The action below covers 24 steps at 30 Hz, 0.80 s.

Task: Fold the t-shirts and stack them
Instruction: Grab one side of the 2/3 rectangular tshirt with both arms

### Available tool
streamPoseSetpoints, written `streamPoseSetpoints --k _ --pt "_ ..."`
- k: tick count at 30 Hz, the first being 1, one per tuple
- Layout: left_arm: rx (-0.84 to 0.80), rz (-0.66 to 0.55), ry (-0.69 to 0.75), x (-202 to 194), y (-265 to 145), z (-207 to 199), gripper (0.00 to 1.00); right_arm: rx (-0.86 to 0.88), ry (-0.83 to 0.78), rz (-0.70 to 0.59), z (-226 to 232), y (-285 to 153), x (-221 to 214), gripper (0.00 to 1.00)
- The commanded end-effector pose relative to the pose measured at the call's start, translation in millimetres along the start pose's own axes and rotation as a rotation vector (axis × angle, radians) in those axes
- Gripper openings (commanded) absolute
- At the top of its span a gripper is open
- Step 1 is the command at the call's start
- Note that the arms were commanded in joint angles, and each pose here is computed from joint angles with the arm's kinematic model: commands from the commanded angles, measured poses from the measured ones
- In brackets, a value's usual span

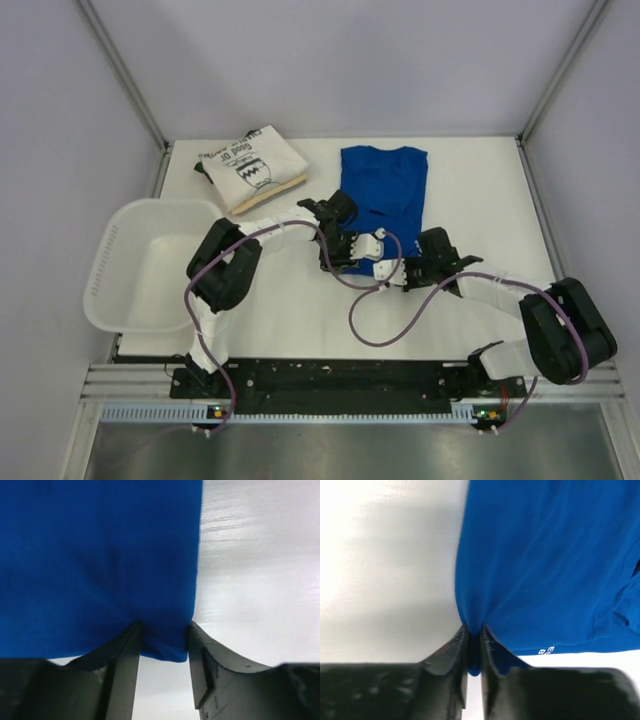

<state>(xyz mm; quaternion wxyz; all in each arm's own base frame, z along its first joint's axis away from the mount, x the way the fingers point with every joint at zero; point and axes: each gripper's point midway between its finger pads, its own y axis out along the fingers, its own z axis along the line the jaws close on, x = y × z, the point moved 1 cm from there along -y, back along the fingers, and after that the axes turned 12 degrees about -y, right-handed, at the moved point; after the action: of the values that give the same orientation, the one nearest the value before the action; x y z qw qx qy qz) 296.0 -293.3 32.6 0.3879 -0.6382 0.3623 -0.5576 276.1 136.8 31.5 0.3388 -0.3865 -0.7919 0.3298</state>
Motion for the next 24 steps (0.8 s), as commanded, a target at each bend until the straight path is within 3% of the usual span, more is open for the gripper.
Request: streamPoseSetpoints --k 1,3,4,9,13,18,21,24 --pt "-0.012 0.065 -0.033 -11 8 -4 0.29 0.018 -0.028 0.016 -4 1 2 0.00" --pt "-0.007 0.065 -0.049 -10 4 -4 0.02 0.029 -0.030 0.011 -4 -4 8 0.00" --pt "-0.002 0.059 -0.053 -9 0 -5 0.00 0.047 -0.028 0.000 -3 -8 13 0.00" --pt "-0.046 0.076 -0.079 -18 -28 -32 0.00 0.169 -0.096 -0.022 17 -44 50 0.00" --pt "-0.174 0.113 -0.090 -40 -66 -84 0.00 0.300 -0.130 -0.043 49 -95 80 0.00" --pt "-0.277 0.146 -0.082 -62 -117 -143 0.00 0.322 -0.141 -0.117 54 -161 123 0.00" --pt "-0.309 0.068 -0.065 -47 -152 -164 0.00 0.318 -0.105 -0.167 48 -188 142 0.00" --pt "-0.228 -0.005 -0.081 -23 -174 -155 0.00 0.256 -0.072 -0.183 31 -200 150 0.00"
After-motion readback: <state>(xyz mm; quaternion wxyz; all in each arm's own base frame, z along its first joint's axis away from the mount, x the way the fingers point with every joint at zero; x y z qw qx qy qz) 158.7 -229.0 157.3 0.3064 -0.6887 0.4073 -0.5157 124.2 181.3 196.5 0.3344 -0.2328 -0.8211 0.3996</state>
